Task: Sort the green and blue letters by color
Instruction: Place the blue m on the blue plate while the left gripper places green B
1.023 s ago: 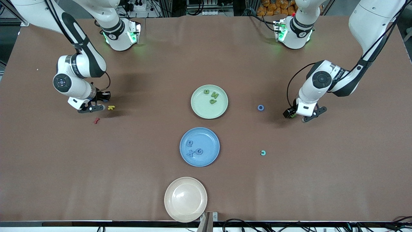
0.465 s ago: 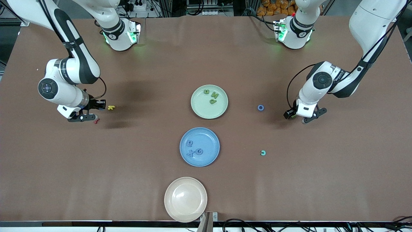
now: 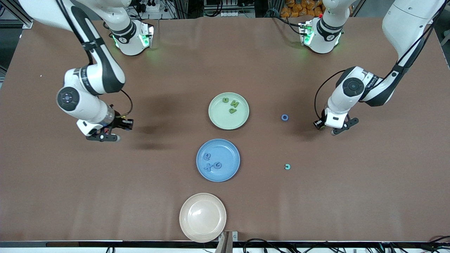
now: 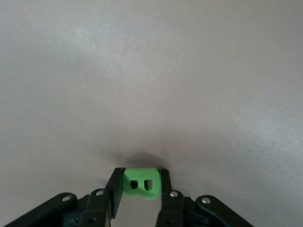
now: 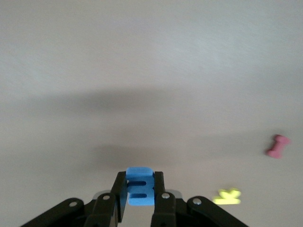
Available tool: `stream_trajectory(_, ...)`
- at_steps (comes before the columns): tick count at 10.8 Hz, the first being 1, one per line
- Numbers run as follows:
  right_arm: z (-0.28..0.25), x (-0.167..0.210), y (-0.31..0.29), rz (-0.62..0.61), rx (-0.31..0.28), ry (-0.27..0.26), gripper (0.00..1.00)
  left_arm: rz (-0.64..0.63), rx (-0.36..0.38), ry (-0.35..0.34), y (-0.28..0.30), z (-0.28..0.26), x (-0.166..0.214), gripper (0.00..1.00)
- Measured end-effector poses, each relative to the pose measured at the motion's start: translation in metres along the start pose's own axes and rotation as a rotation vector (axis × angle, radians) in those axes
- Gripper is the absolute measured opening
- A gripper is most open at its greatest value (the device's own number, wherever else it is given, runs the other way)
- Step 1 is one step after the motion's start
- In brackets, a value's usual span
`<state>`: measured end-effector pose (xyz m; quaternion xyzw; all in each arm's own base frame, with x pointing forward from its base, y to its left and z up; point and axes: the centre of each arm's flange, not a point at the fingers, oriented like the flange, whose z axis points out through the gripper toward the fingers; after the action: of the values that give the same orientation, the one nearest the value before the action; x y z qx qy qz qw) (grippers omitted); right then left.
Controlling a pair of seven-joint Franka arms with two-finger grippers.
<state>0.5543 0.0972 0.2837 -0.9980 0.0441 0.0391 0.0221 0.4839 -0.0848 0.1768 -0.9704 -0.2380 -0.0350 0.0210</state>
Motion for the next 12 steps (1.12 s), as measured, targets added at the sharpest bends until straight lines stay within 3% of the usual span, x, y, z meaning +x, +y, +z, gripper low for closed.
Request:
stream_trajectory(3,-0.014,0.025,-0.08,0.125,0.055,0.049,0.27,0.026,-0.046,0.027,0.026,-0.015,0.001,0.36)
stream_trajectory(7,-0.018,0.045,-0.189,0.268,0.151,0.073,0.27,0.013,-0.158,0.075,0.093,-0.061,-0.014,0.36)
stream_trajectory(9,-0.015,0.05,-0.236,0.349,0.213,0.094,0.27,0.024,-0.202,0.065,0.131,-0.076,-0.048,0.36)
stream_trajectory(12,0.013,0.057,-0.282,0.479,0.328,0.131,0.27,0.04,-0.244,0.022,0.196,-0.087,-0.139,0.36)
